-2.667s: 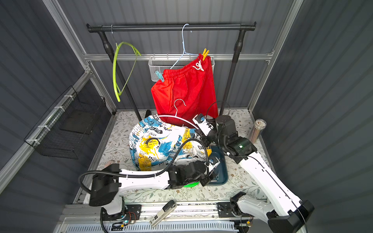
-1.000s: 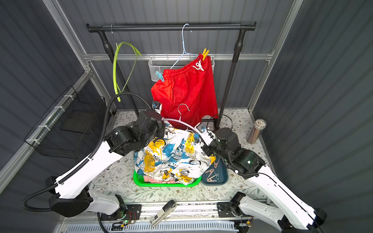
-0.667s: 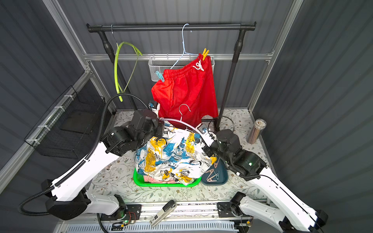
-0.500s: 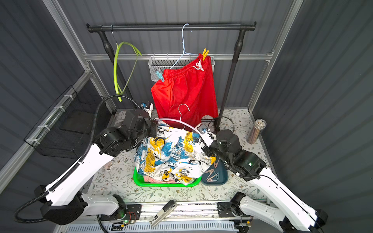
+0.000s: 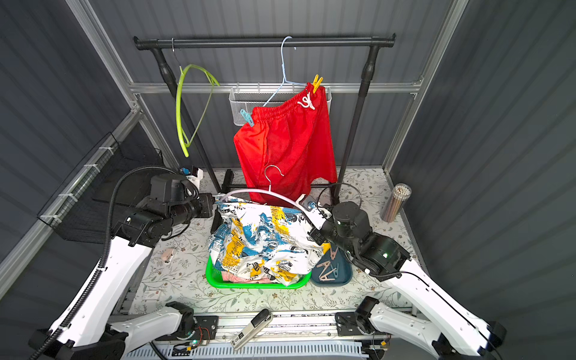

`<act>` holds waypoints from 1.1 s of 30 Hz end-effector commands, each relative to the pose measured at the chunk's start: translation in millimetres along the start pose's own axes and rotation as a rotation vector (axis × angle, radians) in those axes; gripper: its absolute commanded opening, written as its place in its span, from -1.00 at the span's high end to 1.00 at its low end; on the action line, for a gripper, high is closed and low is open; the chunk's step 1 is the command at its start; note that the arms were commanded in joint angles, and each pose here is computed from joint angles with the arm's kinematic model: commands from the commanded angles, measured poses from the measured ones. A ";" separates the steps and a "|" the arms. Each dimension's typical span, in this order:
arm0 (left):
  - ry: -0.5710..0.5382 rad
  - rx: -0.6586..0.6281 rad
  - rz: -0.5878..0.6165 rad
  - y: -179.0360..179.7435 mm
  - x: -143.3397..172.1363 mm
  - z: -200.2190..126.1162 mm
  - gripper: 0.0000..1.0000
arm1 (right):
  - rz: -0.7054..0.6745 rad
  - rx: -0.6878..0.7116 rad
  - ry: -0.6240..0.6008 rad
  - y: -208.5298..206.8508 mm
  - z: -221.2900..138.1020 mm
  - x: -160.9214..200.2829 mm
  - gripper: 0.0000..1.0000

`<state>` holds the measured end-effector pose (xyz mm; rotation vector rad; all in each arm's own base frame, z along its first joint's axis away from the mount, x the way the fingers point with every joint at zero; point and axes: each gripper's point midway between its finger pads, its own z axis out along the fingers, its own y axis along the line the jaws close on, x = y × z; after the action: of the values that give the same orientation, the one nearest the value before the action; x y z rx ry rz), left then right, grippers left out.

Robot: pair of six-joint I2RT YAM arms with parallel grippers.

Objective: Remove the clothespins securing shorts to the hanger
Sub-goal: Remove the shorts from the hanger.

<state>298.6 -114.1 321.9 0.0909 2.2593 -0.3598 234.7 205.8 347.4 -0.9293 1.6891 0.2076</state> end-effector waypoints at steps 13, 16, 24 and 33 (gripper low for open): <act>0.064 -0.212 -0.098 87.8 28.6 7.0 1.00 | 0.102 0.322 -0.222 -65.5 -60.7 -35.6 1.00; 0.056 -0.050 -0.082 58.6 23.1 3.5 1.00 | 0.131 0.319 -0.223 -65.1 -54.3 -35.9 1.00; 0.059 0.316 -0.056 -7.3 27.7 -20.6 1.00 | 0.193 0.284 -0.235 -58.5 -32.0 -37.8 1.00; 0.049 0.432 0.204 -82.4 46.9 -35.0 1.00 | 0.160 0.150 -0.172 -28.6 -6.7 -35.9 1.00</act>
<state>216.8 -188.1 331.5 0.5532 2.1449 -0.8650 250.0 202.3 362.6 -0.7151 1.6521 0.2447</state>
